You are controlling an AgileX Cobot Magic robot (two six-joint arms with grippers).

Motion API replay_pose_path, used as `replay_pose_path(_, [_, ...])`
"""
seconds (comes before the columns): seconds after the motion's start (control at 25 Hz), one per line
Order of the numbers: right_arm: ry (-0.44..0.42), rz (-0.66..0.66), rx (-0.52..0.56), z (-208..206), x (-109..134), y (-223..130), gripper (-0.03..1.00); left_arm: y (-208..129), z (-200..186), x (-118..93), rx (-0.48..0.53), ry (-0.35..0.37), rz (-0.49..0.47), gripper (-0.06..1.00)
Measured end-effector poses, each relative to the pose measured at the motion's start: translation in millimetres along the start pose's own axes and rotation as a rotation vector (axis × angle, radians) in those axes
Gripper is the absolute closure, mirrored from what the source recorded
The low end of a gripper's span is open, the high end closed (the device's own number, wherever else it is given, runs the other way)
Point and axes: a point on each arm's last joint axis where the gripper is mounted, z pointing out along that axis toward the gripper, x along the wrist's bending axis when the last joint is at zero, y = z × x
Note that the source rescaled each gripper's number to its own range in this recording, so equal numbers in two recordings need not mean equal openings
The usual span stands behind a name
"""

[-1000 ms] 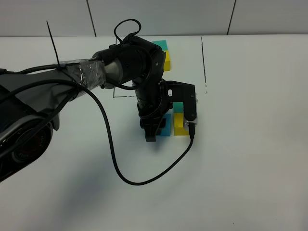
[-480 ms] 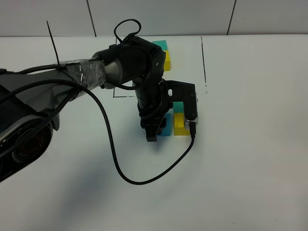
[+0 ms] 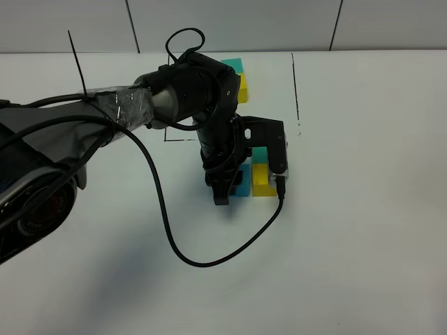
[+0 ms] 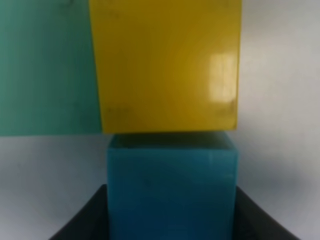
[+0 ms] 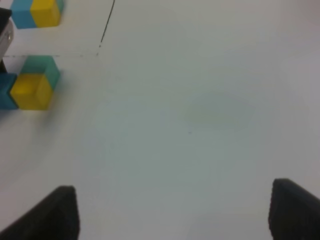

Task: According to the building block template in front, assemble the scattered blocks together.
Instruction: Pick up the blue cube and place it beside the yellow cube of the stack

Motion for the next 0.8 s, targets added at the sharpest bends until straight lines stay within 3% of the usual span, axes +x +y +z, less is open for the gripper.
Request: replay_pose_path(0.8, [0.0,0.0,0.0,0.0,0.0,0.0,0.39,0.8,0.0,0.4,-0.009,0.005,-0.014,0.94])
